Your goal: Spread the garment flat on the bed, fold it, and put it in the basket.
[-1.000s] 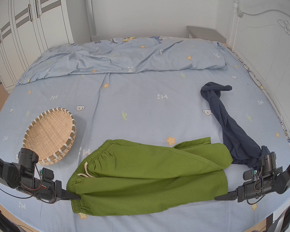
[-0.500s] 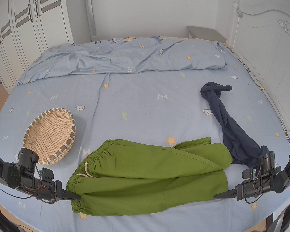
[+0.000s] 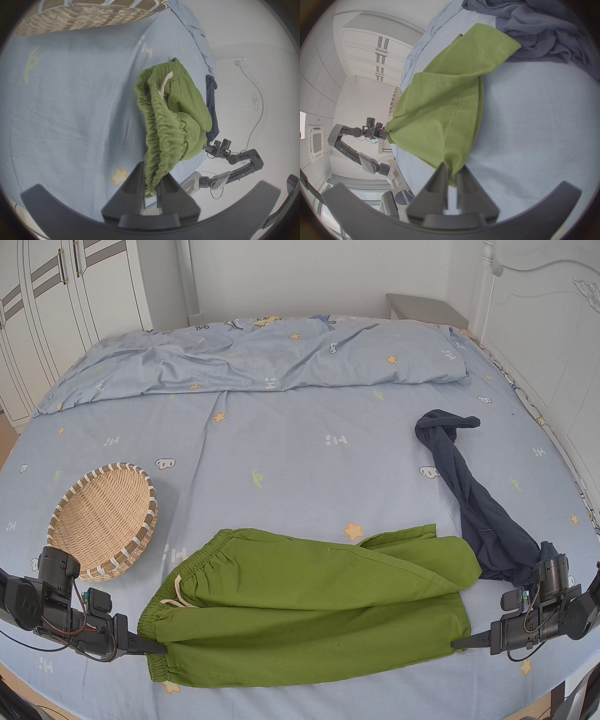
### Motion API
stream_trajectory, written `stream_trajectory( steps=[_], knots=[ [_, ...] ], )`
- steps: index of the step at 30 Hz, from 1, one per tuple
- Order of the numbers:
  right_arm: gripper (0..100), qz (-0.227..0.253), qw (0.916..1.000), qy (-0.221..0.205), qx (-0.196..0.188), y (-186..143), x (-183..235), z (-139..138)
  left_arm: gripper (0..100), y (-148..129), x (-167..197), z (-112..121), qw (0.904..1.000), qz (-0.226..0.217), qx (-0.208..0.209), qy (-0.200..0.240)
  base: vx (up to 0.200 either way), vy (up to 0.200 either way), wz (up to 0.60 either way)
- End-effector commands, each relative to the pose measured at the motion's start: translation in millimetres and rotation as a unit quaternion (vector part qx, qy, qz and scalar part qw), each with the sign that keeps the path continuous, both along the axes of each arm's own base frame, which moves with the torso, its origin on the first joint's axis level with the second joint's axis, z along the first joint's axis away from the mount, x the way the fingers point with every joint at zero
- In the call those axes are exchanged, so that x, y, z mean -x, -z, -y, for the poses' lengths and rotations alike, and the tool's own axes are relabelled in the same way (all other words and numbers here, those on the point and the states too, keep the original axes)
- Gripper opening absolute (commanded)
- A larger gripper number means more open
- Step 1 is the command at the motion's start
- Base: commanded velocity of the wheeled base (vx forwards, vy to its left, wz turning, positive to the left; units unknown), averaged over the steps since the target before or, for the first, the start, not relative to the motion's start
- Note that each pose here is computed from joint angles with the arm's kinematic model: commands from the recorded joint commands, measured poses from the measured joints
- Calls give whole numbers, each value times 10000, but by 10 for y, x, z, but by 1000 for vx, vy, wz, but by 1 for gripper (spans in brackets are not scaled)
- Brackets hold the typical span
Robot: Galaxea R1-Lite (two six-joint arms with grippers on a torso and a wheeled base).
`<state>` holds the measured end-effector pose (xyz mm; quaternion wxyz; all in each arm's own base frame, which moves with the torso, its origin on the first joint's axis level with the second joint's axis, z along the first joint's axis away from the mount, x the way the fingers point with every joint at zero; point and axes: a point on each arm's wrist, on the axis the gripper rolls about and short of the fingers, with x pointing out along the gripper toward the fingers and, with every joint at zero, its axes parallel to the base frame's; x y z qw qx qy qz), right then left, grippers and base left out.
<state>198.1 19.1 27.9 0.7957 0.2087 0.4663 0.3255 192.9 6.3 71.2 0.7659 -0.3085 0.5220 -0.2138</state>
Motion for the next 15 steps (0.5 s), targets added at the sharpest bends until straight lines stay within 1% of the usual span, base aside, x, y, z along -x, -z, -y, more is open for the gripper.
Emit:
stream_trajectory(
  steps=[1, 5, 9, 11, 15],
  knots=[
    [0, 1, 10000, -6, -1, 1, 0, -1, 0, -1, 0, 2, 10000, 8, -4, 9, 0, 0, 0],
    [0, -7, 10000, -6, -1, 2, 4, -1, 0, -1, 0, -1, 10000, 18, -10, 11, 0, 0, 0],
    [0, -101, 9999, 12, 17, 4, 97, 7, 0, 13, 26, -48, 10000, 11, -77, 22, 0, 0, 0],
    [0, -126, 9999, 23, 46, -1, 154, 9, 0, 17, 42, -49, 9999, -33, -98, 88, 0, 0, 0],
    [0, -168, 9998, 48, 86, -17, 292, 17, 0, -23, 115, -39, 9981, -371, -166, 459, 0, 0, 0]
  ],
)
